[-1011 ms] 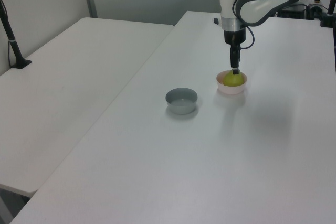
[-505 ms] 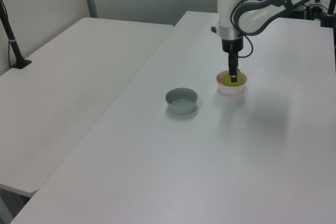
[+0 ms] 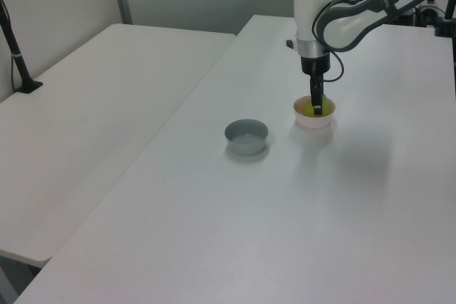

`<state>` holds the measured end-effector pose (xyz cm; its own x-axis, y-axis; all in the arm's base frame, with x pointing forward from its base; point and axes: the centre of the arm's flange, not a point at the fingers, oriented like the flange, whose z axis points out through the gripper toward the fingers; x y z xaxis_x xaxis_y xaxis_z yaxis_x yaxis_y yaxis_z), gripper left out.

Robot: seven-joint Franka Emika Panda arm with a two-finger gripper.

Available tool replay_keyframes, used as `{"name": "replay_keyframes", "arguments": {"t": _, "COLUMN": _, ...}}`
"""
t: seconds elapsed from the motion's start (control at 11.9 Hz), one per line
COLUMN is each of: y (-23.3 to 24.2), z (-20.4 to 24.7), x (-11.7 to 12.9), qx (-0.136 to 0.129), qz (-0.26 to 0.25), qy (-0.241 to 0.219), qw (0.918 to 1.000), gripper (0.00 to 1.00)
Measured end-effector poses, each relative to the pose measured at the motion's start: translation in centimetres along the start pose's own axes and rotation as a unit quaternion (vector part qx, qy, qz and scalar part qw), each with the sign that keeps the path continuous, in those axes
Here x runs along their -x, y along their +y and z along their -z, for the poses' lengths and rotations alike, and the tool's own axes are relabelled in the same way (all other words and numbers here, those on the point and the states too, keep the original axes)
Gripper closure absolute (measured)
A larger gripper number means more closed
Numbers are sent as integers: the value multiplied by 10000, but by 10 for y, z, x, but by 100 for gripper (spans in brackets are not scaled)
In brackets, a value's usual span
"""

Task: Pick up a pear from the bowl
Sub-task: 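Close the gripper around the pear inside the pink bowl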

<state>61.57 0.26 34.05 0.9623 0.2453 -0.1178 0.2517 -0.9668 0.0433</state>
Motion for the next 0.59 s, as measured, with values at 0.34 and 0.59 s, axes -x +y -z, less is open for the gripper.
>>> {"name": "replay_keyframes", "arguments": {"t": 0.34, "y": 0, "z": 0, "x": -2, "qx": 40, "qz": 21, "qy": 47, "qw": 10000, "gripper": 27}}
{"name": "replay_keyframes", "arguments": {"t": 0.59, "y": 0, "z": 1, "x": -2, "qx": 43, "qz": 21, "qy": 58, "qw": 10000, "gripper": 28}}
